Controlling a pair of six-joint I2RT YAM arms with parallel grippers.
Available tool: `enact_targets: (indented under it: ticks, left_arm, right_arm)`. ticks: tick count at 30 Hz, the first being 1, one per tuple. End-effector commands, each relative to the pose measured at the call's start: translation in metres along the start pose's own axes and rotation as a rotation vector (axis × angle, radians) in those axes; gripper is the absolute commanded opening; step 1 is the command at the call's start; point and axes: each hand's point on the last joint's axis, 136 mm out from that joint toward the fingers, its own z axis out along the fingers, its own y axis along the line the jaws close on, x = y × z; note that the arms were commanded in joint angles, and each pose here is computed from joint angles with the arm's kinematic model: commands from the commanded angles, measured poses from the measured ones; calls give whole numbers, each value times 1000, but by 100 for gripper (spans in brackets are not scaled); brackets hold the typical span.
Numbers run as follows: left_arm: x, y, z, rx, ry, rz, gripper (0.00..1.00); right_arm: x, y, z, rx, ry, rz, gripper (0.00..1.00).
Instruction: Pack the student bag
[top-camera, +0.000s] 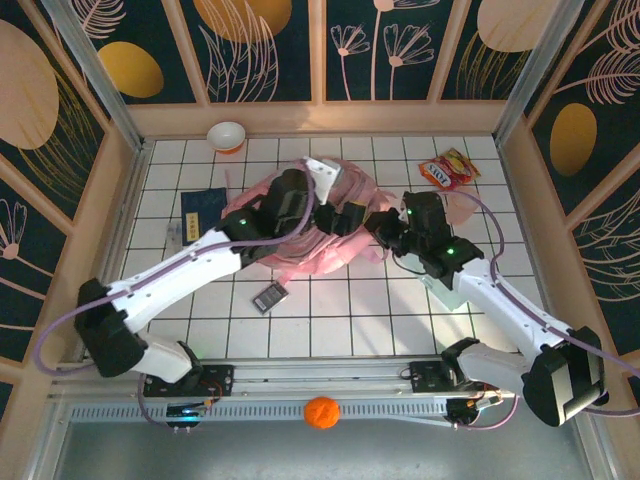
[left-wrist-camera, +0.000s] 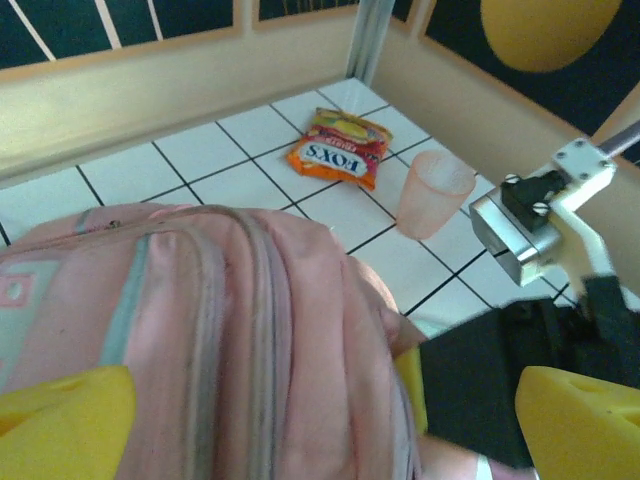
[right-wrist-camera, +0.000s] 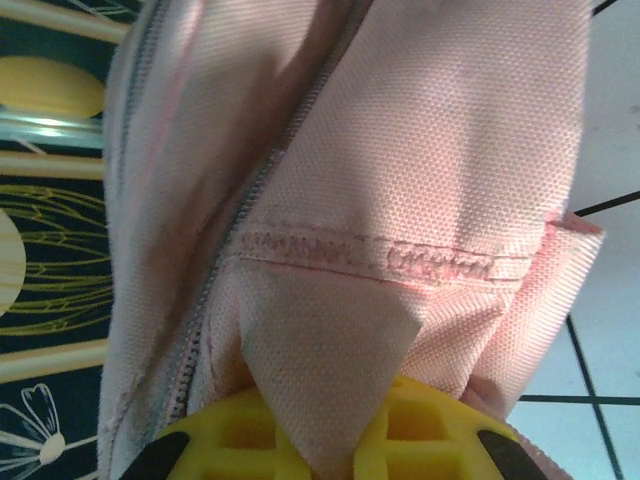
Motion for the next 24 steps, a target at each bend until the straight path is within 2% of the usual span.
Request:
enact_targets:
  ticks: [1,3,5,9,12,14,20,24]
  left_arm:
    - [17,25,19,-139,87,-28,97]
    - [24,24,27,-133,111,-27,97]
    - [35,34,31,-183,138,-23,89]
    - [47,43,28,-222,165,0,57]
    - [37,56,15,-277,117,-3,21]
    - [21,66,3,-306,61,-12,1]
    - [-24,95,-36,-390,-65,12,0]
    - [-48,109,-57,-452,-94,73,0]
  right_arm:
    - [-5,55,-11,-142,-41,-98,0]
    - [-3,59,-13,-152,-42,-108,0]
    - [-3,61,-17,-152,-48,-121,0]
    - [-2,55,-22,-133,-60,-122,0]
    - [2,39,-21,-92,-49,-111,0]
    - [8,20,-17,-40,-34,-95,0]
    - [24,-53,-16,135,6,-51,0]
    - [8,-92,-28,226,-40,-22,0]
